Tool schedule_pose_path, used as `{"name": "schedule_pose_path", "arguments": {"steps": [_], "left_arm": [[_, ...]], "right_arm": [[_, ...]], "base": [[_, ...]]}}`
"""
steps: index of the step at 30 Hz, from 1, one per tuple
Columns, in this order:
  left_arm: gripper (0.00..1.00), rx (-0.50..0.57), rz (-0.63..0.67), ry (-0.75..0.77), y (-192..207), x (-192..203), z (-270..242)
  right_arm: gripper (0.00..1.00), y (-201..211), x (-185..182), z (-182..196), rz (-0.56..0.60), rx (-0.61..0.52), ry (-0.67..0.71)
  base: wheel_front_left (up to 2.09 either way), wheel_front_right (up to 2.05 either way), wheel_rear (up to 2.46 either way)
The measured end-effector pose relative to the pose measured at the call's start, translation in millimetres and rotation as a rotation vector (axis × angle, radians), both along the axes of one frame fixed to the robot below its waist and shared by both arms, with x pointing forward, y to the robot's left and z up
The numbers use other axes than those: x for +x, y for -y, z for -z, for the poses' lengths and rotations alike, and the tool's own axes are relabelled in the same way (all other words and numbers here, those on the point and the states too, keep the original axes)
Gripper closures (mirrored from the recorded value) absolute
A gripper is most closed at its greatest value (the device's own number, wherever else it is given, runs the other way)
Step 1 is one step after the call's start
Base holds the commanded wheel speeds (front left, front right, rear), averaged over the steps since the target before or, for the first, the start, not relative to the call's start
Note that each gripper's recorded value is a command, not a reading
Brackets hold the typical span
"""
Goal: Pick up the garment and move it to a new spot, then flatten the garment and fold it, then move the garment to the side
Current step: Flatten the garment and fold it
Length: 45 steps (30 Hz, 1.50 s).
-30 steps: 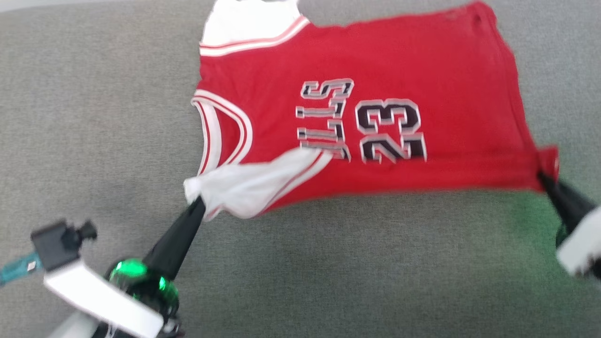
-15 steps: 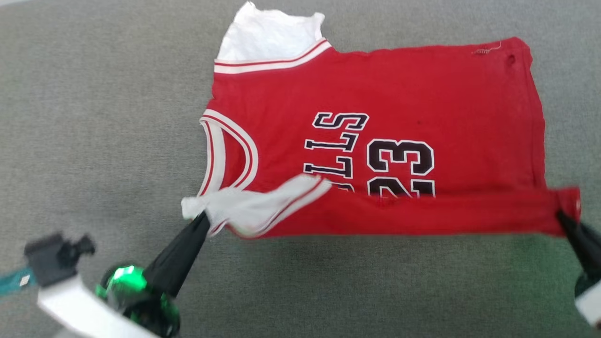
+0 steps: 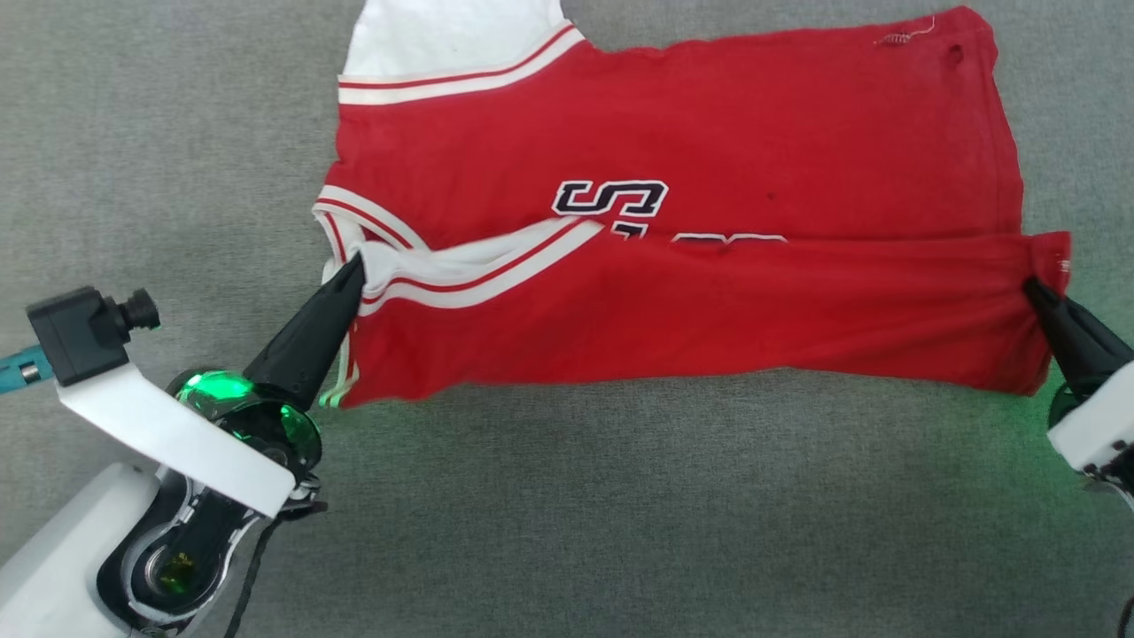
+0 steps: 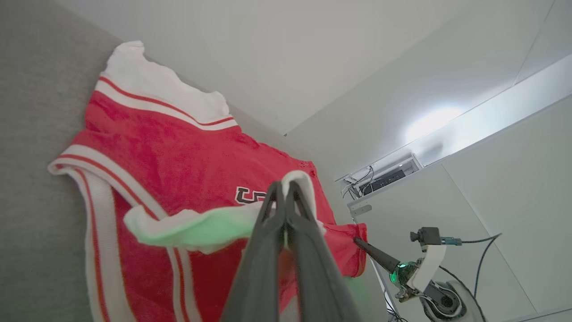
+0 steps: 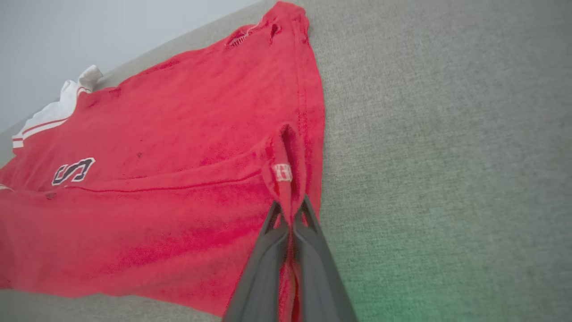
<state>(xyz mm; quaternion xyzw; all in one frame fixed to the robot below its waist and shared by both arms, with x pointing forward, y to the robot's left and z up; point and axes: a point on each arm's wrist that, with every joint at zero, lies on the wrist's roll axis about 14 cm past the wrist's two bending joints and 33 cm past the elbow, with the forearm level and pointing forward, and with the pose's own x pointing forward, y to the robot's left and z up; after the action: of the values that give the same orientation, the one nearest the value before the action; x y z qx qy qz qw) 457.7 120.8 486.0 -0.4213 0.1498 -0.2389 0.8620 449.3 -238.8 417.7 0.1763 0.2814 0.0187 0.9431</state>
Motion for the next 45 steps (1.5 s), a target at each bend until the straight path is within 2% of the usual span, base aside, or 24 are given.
{"name": "schedule_pose_path", "arguments": {"steps": [9,14,21,22,23,24,25,26,31,34,38,41,45], "left_arm": [[1.00,0.107,-0.091,-0.140,-28.0,4.0,64.5],[1.00,0.162,-0.133,-0.149,-41.2,10.0,79.2],[1.00,0.248,-0.120,-0.137,-43.7,13.1,90.2],[0.94,0.261,-0.113,-0.135,-43.2,13.0,91.3],[0.77,0.272,-0.107,-0.130,-42.9,13.6,91.4],[0.59,0.285,-0.100,-0.124,-42.4,14.0,91.2],[0.16,0.298,-0.094,-0.118,-42.4,14.1,91.1],[0.00,0.321,-0.082,-0.106,-42.5,13.8,90.5],[0.00,0.503,-0.009,0.001,-55.1,14.3,78.0],[0.00,0.573,0.018,0.100,-59.7,22.9,53.6],[0.00,0.657,0.064,0.157,-68.8,24.2,33.2],[0.00,0.704,0.197,0.076,-58.9,7.7,40.8],[0.00,0.709,0.356,-0.098,-47.7,-19.8,58.7]], "right_arm": [[1.00,-1.5,4.7,27.1,0.005,-0.003,-0.034],[1.00,-3.5,9.5,33.3,-0.002,-0.008,-0.033],[1.00,-4.6,11.7,38.0,-0.006,-0.020,-0.028],[1.00,-4.6,12.1,37.8,-0.005,-0.020,-0.025],[0.95,-5.2,12.1,37.5,-0.008,-0.021,-0.023],[0.66,-5.8,12.2,37.0,-0.010,-0.022,-0.021],[0.24,-6.4,12.3,35.7,-0.012,-0.024,-0.014],[0.00,-6.3,12.4,33.9,-0.010,-0.025,-0.004],[0.00,-6.1,13.8,15.7,-0.010,-0.049,0.064],[0.00,-5.9,14.4,0.3,-0.014,-0.060,0.112],[0.00,-5.0,15.0,-21.1,-0.018,-0.079,0.174],[0.00,-6.5,14.8,-34.2,-0.019,-0.080,0.209],[0.00,-7.9,10.6,-39.0,-0.019,-0.080,0.216]], "base": [[0.00,0.00,0.00],[0.00,0.00,0.00],[0.00,0.00,0.00],[0.00,0.00,0.00],[0.00,0.00,0.00],[0.00,0.00,0.00],[0.00,0.00,0.00],[0.00,0.00,0.00],[0.00,0.00,0.00],[0.00,0.00,0.00],[0.00,0.00,0.00],[0.00,0.00,0.00],[0.00,0.00,0.00]]}}
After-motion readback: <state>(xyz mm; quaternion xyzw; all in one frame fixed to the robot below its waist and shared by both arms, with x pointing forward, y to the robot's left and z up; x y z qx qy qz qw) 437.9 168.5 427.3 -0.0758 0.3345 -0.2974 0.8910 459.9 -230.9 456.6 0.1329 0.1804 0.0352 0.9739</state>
